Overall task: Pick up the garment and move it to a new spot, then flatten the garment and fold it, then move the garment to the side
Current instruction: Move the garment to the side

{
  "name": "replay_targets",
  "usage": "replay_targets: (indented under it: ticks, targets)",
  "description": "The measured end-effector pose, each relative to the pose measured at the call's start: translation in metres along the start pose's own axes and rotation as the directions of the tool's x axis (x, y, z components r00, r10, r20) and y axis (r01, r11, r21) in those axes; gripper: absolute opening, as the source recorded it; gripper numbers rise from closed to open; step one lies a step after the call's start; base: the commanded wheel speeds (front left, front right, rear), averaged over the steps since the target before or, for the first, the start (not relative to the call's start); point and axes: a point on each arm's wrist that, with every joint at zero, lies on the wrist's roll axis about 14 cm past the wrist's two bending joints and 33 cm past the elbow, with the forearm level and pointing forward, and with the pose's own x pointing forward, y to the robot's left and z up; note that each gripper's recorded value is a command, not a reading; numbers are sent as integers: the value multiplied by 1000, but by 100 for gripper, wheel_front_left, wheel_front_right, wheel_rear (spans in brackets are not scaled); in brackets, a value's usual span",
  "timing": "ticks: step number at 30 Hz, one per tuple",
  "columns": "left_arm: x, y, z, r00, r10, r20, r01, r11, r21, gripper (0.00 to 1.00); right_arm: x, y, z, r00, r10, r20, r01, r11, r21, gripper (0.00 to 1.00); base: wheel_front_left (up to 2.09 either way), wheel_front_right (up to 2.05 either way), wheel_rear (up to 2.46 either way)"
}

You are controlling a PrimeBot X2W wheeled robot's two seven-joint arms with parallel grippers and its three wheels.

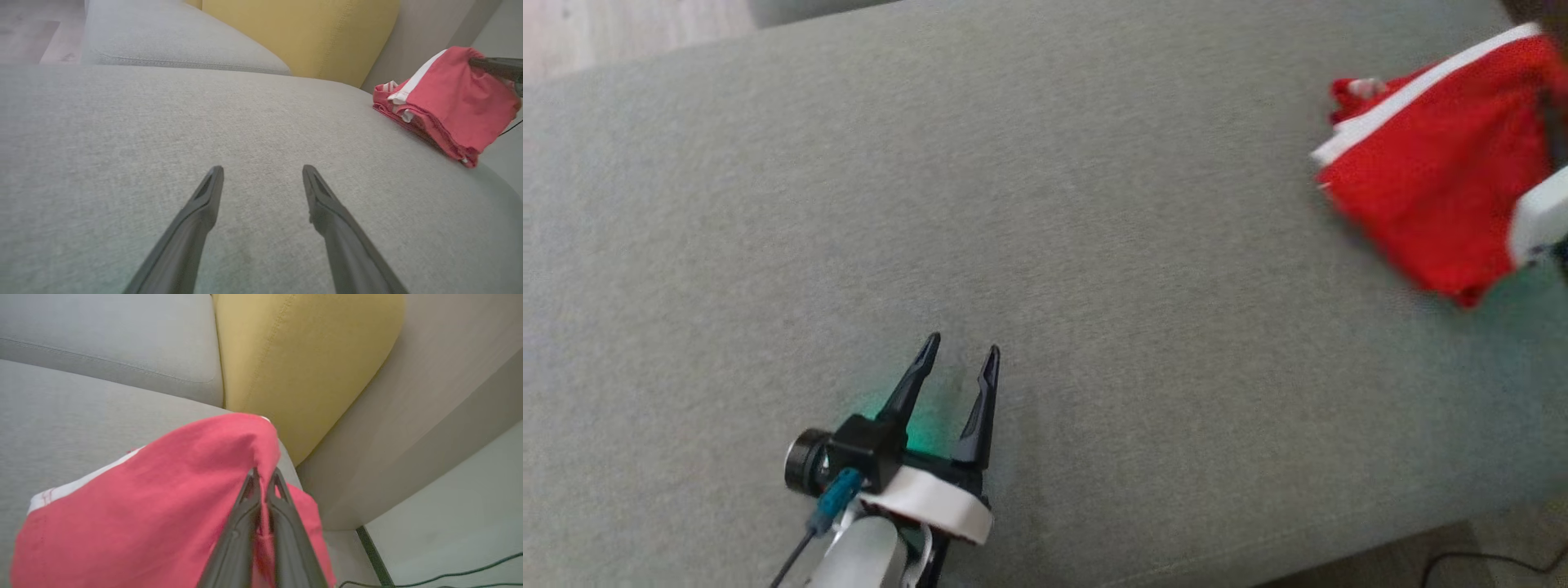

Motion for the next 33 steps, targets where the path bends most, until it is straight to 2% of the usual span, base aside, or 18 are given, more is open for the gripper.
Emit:
replay_targets:
  ticks: [1,2,3,4,5,6,13,16,22,28,33]
  targets:
    - [0,3,1,1000,8,3,-8,1000,4,100,4,-7,1,1000,-13,-7,13,1000,-9,10,0,0,0]
    - [0,6,1,1000,15,4,-15,1000,4,100,8,-12,2,1000,-24,-16,24,999,-21,29,0,0,0]
    - [0,9,1,1000,23,3,-23,1000,1,100,11,-16,2,999,-34,-20,34,999,-24,38,0,0,0]
    - [-1,12,-1,1000,31,0,-31,1000,-2,100,14,-19,3,999,-44,-23,43,999,-19,40,0,0,0]
    - [-2,15,-2,999,40,-2,-40,999,-2,100,16,-20,3,998,-52,-29,51,999,-13,79,0,0,0]
    - [-2,16,-3,999,44,-5,-44,999,2,100,17,-23,1,997,-63,-35,63,998,-1,100,0,0,0]
    - [-2,21,1,998,59,5,-59,998,10,100,11,-44,-2,988,-145,-45,147,987,61,100,0,0,0]
    - [-2,24,7,997,70,22,-70,997,12,100,12,-33,10,989,-148,3,147,982,119,100,0,0,0]
    - [-3,31,22,993,101,64,-103,994,24,100,9,26,50,982,-89,164,51,974,223,100,0,0,0]
    - [-14,48,36,980,172,103,-176,984,29,100,-10,102,46,978,39,207,-102,947,304,100,0,0,0]
    - [-31,68,45,957,256,134,-262,964,30,100,-28,150,42,966,123,227,-202,907,369,100,0,0,0]
